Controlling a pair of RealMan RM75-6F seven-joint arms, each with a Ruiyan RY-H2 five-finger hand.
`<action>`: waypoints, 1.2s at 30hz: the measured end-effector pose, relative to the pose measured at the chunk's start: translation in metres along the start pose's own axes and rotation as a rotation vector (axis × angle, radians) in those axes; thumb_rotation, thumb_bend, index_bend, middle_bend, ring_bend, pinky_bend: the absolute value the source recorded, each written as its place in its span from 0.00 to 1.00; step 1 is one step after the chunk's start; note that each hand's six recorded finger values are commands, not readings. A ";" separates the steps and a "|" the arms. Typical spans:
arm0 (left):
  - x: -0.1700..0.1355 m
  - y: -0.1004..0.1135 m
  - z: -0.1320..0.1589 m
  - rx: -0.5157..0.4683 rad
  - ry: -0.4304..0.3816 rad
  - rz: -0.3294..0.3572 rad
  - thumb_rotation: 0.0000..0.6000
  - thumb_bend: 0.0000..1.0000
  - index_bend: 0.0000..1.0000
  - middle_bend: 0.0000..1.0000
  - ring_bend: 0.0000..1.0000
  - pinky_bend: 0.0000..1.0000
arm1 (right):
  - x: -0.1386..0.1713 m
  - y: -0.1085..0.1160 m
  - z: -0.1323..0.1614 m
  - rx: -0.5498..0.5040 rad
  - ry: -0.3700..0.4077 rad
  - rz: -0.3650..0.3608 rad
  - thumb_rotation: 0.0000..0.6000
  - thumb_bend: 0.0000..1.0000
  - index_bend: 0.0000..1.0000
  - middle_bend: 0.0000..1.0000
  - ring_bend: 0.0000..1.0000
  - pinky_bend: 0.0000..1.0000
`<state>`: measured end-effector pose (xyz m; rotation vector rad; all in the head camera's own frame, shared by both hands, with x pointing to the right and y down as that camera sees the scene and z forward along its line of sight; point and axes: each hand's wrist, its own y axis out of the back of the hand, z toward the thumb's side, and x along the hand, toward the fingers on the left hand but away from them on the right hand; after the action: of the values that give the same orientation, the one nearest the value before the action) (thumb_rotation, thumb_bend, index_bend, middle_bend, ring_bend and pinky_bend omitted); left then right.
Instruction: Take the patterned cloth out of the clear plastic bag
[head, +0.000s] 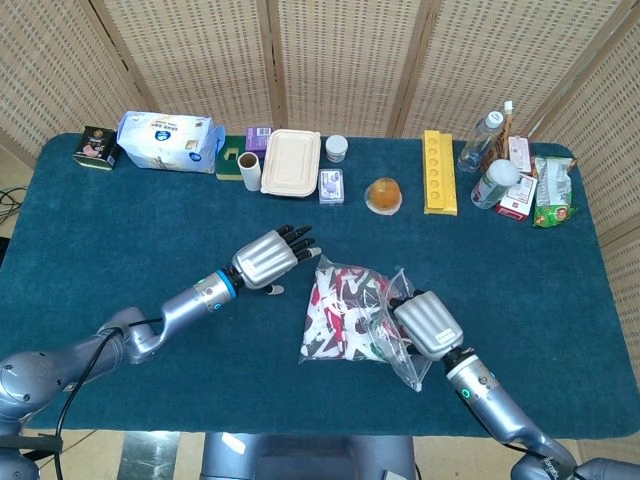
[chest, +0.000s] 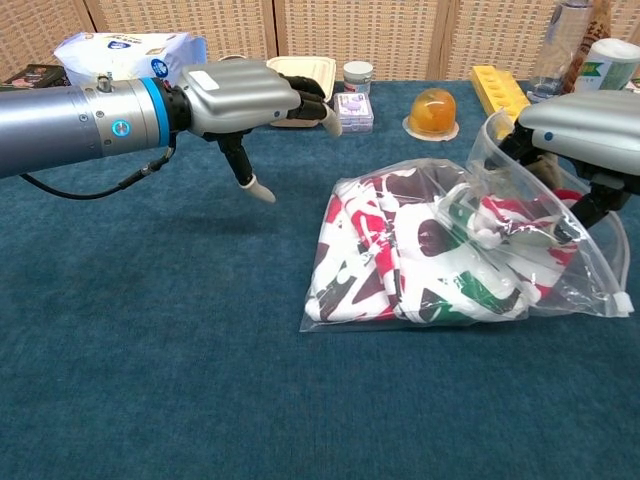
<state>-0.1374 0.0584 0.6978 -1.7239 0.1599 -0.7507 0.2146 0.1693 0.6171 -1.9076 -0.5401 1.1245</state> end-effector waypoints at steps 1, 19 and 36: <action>0.001 -0.001 0.000 0.003 0.002 -0.009 1.00 0.12 0.18 0.17 0.05 0.21 | 0.000 0.000 0.000 0.001 -0.002 0.001 1.00 0.37 0.66 0.53 0.65 0.51; 0.061 -0.016 0.042 0.103 -0.015 -0.136 1.00 0.28 0.27 0.15 0.04 0.21 | 0.026 0.004 -0.019 -0.003 -0.047 -0.006 1.00 0.37 0.66 0.53 0.65 0.50; 0.020 -0.020 0.035 0.063 -0.032 -0.156 1.00 0.31 0.52 0.15 0.04 0.21 | 0.027 0.001 -0.021 -0.017 -0.034 0.014 1.00 0.37 0.66 0.53 0.65 0.50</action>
<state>-0.1075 0.0835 0.7202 -1.7013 -0.0204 -0.8333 0.2463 0.1789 0.6078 -1.9122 -0.5582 1.1668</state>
